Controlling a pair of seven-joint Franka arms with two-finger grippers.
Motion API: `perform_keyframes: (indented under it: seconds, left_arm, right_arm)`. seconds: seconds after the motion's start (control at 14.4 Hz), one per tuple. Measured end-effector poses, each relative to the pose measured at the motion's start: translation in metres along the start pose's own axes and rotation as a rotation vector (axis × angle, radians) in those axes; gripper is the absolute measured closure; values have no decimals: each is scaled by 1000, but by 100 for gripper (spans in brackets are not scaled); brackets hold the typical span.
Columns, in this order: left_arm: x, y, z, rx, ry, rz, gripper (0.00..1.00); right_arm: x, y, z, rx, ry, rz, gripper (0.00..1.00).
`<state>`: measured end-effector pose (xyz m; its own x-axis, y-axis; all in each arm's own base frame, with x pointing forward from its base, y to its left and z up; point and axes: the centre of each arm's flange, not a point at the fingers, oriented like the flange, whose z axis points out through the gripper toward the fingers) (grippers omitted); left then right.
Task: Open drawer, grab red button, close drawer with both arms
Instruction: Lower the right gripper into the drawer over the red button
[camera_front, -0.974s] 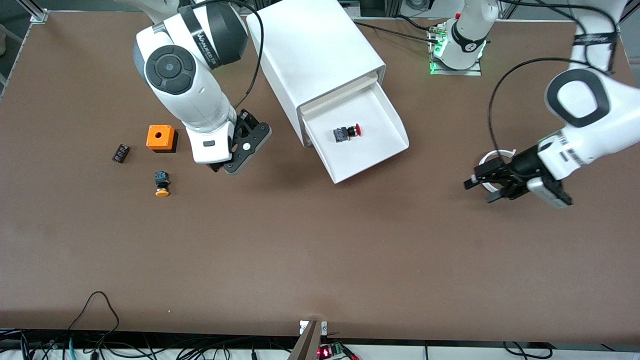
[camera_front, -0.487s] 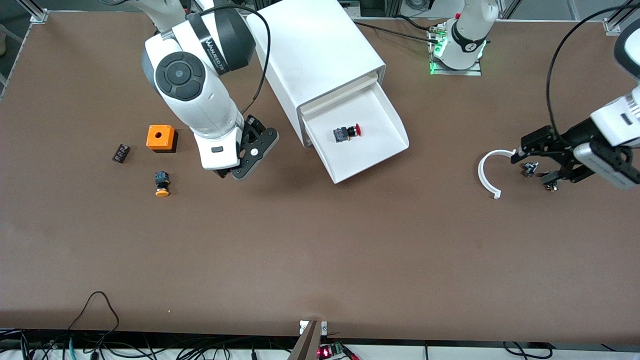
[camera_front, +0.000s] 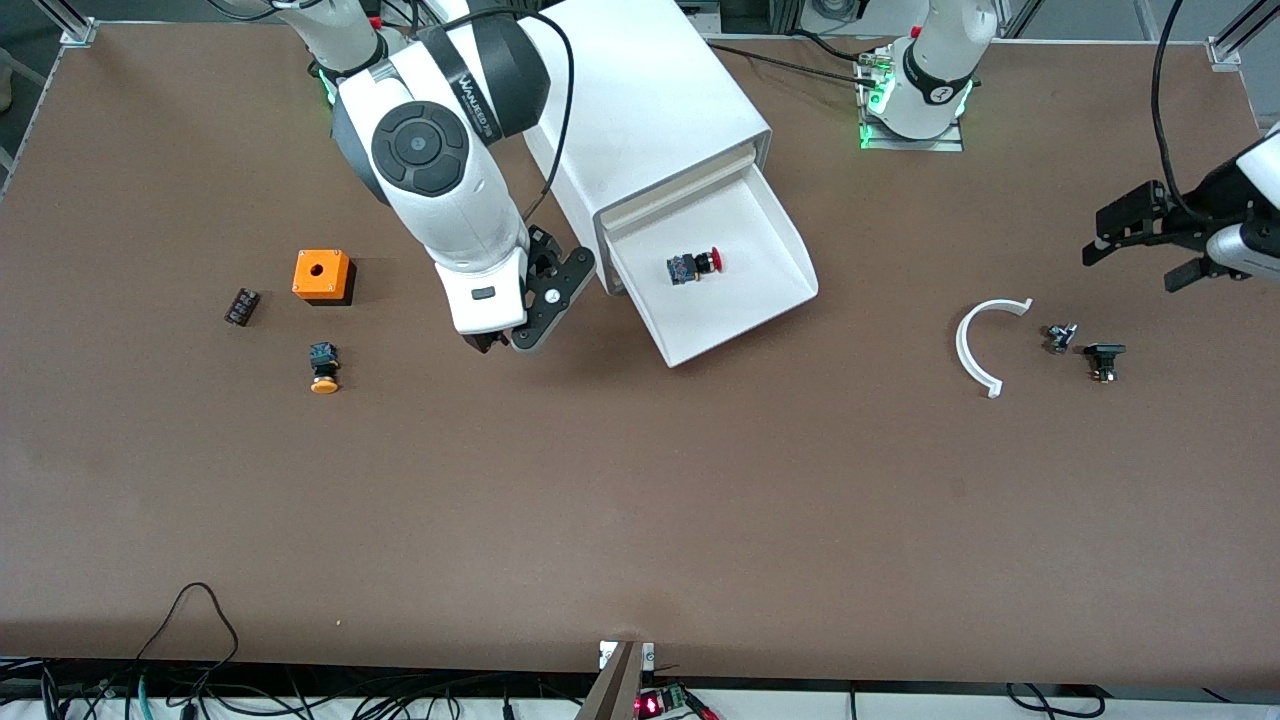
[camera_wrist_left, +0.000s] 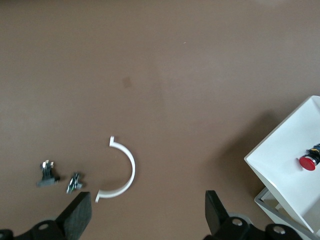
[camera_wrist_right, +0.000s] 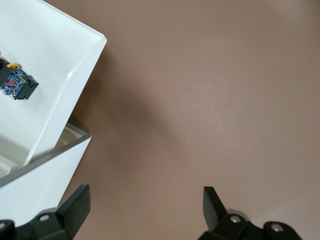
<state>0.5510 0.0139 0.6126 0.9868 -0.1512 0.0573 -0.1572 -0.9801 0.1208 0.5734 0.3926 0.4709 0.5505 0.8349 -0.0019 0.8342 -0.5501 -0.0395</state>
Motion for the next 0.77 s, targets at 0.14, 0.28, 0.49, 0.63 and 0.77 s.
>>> perform_keyframes:
  seconds: [0.14,0.28,0.49,0.63,0.77]
  left_arm:
    - [-4,4,-2,60,-25,-55,0]
    - [-3,13,-1,108,-32,-89,0]
    - [-2,21,0,123,-30,-148,0]
    - [-3,21,-1,124,-28,-166,0]
    - [-3,20,-1,124,-27,-173,0]
  right_arm:
    - [13,-14,4,-2,4,-28,0]
    - [34,-45,13,-2,5,-82,0]
    - [70,-107,26,-10,24,-185,0]
    - [84,-132,30,-9,50,-284,0]
    - [91,-146,34,3,63,-386,0]
